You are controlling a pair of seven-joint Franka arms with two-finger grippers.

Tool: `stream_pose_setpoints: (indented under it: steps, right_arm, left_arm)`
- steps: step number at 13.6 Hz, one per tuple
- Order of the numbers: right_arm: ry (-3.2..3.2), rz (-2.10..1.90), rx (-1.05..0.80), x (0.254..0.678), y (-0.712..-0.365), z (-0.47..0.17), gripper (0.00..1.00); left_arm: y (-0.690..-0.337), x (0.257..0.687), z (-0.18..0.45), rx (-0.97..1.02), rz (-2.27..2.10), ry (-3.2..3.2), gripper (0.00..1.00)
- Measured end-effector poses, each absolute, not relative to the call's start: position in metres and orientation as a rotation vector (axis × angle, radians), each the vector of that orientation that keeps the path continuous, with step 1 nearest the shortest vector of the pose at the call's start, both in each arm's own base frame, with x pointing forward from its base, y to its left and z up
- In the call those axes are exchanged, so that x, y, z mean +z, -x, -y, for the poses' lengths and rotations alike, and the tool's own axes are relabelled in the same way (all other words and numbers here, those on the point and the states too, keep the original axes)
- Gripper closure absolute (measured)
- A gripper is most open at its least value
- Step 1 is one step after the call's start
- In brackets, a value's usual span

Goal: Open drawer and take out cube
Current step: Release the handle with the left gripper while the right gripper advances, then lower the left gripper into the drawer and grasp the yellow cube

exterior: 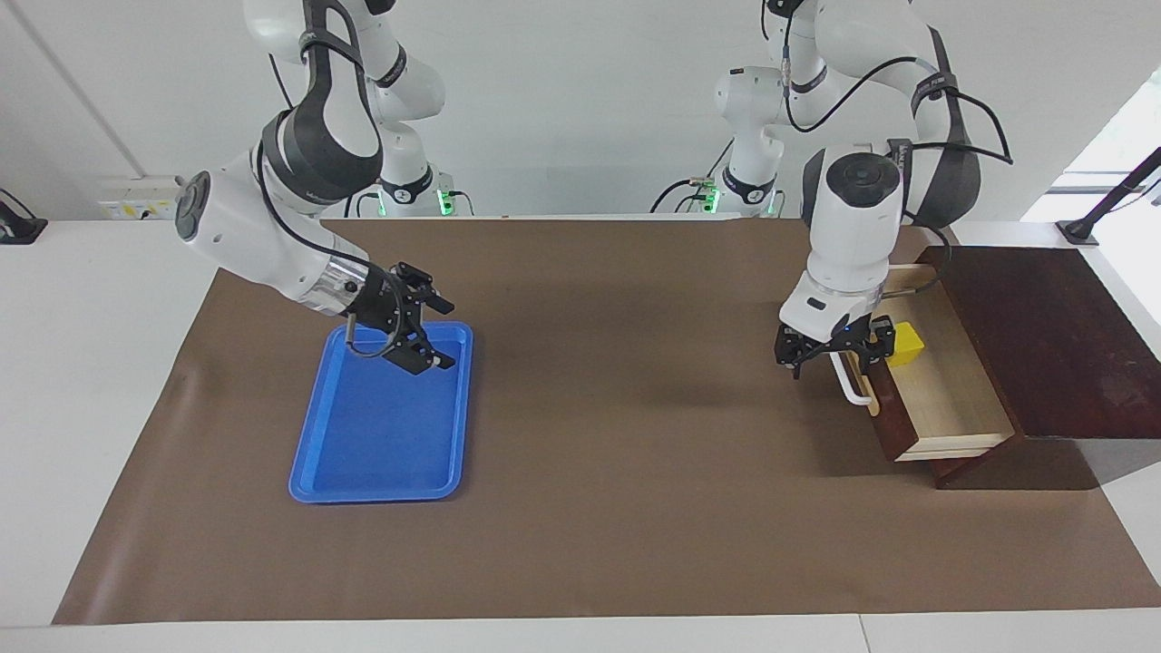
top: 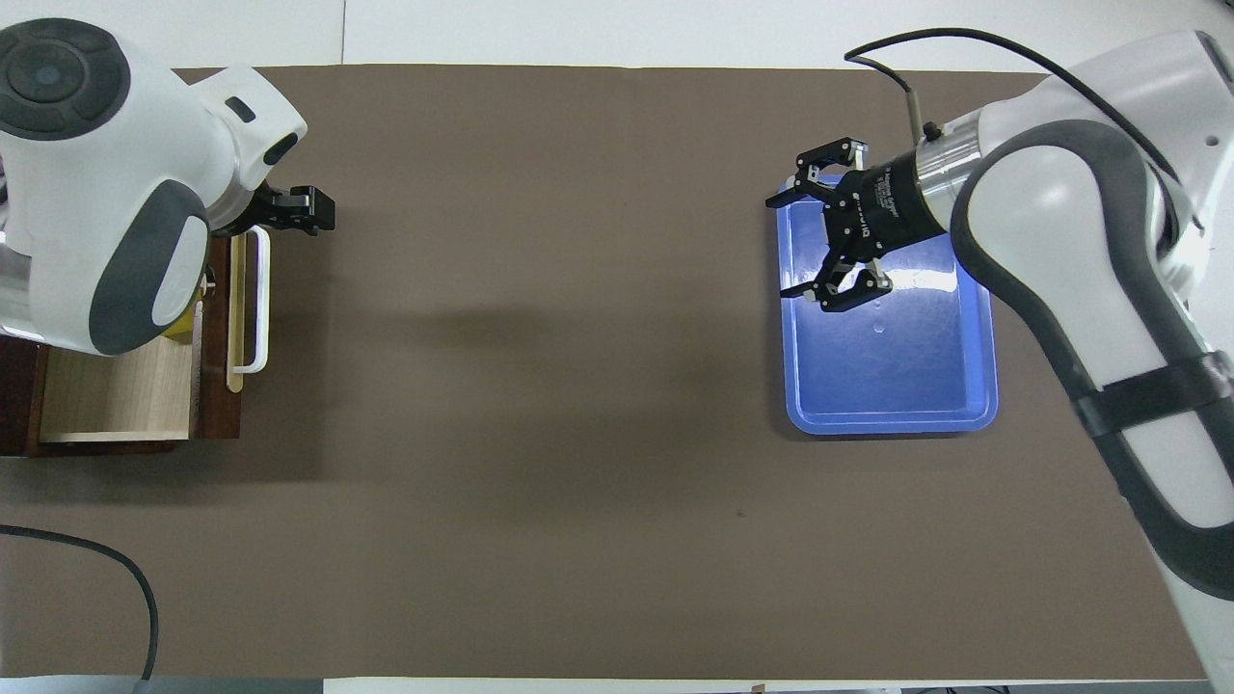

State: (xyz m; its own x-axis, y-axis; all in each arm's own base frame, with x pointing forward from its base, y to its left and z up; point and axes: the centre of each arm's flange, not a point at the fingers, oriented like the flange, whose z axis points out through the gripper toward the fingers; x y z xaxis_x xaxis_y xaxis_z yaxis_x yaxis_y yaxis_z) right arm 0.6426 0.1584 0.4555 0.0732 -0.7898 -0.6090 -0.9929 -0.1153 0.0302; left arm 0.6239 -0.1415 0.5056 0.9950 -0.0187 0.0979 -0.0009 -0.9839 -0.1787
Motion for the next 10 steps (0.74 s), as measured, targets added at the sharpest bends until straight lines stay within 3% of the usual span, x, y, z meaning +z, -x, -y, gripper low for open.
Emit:
stream_pose_setpoints:
  steps: [4, 10]
  right_arm:
    - [1.996, -1.738, 0.701, 0.438, -0.646, -0.223, 0.0]
    - [1.999, -1.738, 0.699, 0.436, -0.646, -0.225, 0.0]
  left_arm:
    - [-0.634, 0.506, 0.084, -0.137, 0.632, 2.927, 0.0]
    - [-0.637, 0.503, 0.004, -0.135, 1.526, 2.609, 0.0]
